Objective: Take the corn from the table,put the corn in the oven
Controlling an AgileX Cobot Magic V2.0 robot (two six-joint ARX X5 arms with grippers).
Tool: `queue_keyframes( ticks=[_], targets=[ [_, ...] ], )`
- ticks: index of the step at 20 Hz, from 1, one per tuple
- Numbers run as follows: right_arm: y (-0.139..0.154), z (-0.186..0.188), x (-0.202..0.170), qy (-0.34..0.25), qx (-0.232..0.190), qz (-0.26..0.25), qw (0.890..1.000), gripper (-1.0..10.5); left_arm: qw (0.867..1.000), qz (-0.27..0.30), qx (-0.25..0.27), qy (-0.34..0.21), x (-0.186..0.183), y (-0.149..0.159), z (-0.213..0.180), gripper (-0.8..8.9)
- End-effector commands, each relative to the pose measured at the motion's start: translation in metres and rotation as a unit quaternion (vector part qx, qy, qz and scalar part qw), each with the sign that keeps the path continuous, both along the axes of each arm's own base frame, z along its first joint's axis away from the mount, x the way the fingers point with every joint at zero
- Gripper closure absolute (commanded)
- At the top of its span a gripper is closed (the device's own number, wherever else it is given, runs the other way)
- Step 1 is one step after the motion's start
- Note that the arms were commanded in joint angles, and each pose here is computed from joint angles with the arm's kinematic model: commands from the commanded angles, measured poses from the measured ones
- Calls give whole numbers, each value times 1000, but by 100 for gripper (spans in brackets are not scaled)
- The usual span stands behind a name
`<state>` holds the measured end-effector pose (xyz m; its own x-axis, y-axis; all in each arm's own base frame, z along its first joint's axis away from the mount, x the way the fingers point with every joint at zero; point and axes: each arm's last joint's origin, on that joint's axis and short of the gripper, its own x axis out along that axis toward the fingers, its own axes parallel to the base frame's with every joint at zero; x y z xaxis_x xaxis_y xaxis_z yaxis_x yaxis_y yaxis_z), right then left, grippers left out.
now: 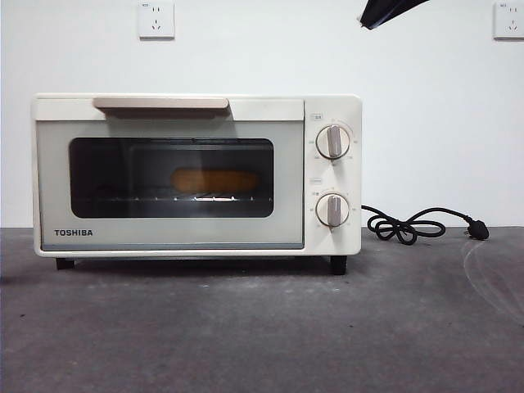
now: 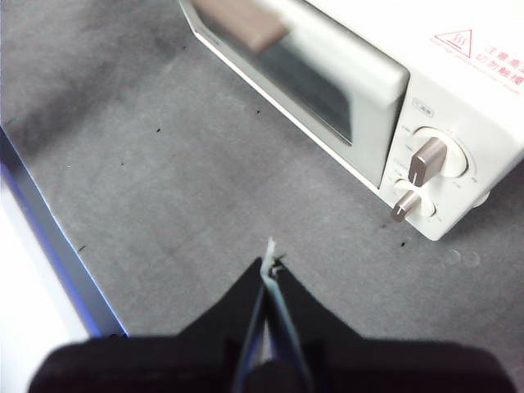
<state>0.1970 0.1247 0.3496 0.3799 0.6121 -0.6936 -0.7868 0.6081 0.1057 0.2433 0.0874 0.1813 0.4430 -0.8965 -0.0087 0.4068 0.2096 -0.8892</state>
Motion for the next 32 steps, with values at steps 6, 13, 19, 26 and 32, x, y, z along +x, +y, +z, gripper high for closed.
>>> queue_keyframes(
  ticks=[6,13,19,26,32],
  targets=[
    [1,0,1,0,-1,3,1000,958,999,-9,-29,-9,-14,-10,14,820],
    [0,0,2,-8,-7,-5,1000,959,995,-11,16,-96,-46,-26,65,820],
    [-1,-1,3,-20,-30,-32,999,958,979,23,156,-127,-92,-46,117,820],
    [-3,-1,5,-32,-52,-55,997,958,877,284,377,-88,-153,-65,170,821],
    [-3,-1,5,-34,-55,-58,996,958,822,398,381,-143,-195,-81,189,821]
  ],
)
